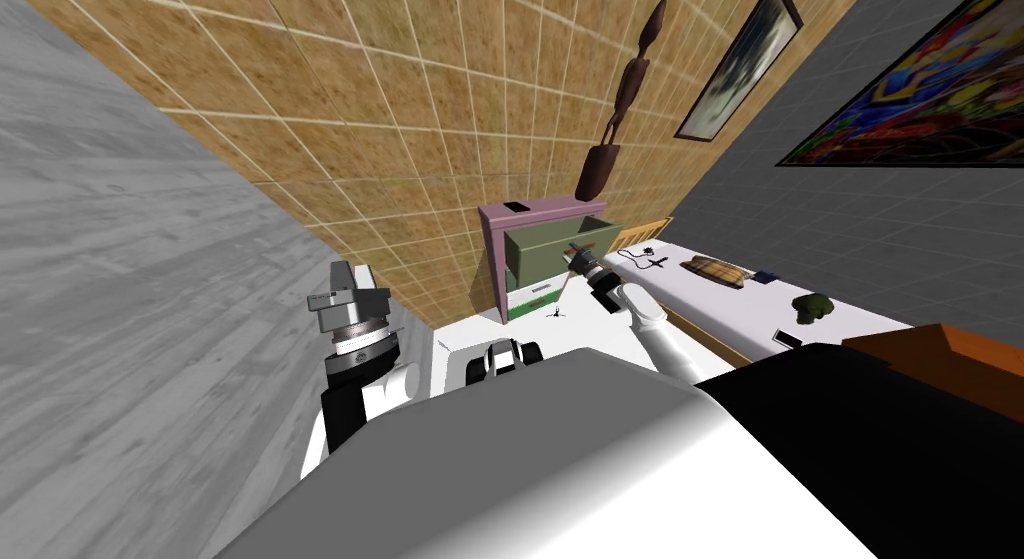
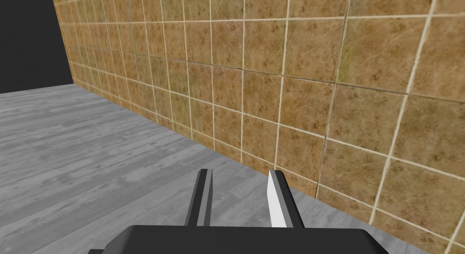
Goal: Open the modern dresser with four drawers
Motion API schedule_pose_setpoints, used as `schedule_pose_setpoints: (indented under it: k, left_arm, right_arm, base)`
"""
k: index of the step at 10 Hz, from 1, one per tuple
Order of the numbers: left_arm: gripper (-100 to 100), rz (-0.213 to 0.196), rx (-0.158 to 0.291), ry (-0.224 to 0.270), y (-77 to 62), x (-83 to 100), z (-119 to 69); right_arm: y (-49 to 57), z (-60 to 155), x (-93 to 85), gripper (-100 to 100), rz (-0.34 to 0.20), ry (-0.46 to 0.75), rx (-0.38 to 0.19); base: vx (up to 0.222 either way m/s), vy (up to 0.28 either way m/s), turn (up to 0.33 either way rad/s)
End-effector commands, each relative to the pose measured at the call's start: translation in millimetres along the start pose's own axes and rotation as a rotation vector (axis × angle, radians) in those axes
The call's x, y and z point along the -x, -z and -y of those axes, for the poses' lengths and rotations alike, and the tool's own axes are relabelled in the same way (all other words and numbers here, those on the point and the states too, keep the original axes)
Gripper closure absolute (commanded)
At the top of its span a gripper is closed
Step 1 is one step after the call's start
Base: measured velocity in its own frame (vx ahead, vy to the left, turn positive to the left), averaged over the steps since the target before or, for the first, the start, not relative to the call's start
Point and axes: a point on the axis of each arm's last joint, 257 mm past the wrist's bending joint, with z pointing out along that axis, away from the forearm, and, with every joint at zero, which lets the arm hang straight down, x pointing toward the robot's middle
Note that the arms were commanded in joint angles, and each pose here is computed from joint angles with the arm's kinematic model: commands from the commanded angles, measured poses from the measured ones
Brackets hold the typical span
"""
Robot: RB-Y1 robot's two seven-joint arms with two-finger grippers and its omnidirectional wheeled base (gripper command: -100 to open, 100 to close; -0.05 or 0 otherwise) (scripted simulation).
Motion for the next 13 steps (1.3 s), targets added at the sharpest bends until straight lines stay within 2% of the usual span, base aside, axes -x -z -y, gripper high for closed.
schedule_pose_setpoints:
  k: [1,7,8,9,13]
  left_arm:
    - [0,0.000,0.000,0.000,0.0,0.0,0.0]
    - [0,0.000,0.000,0.000,0.0,0.0,0.0]
    - [0,0.000,0.000,0.000,0.0,0.0,0.0]
    - [0,0.000,0.000,0.000,0.0,0.0,0.0]
    - [0,0.000,0.000,0.000,0.0,0.0,0.0]
  right_arm:
    - [-2.1,16,-13.6,-100,0.008,-0.002,0.000]
    - [-5.3,54,-34.9,-100,0.026,0.000,0.000]
    - [-3.2,45,-33.2,-100,0.025,0.000,0.008]
    - [-3.0,45,-34.0,0,0.024,-0.003,0.010]
    - [-2.2,42,-34.8,0,0.021,-0.004,0.016]
  base:
    - [0.026,0.071,-0.018]
    - [0.017,0.057,-0.026]
    - [0.001,0.018,-0.011]
    - [0.000,0.000,0.000]
    - [0.000,0.000,0.000]
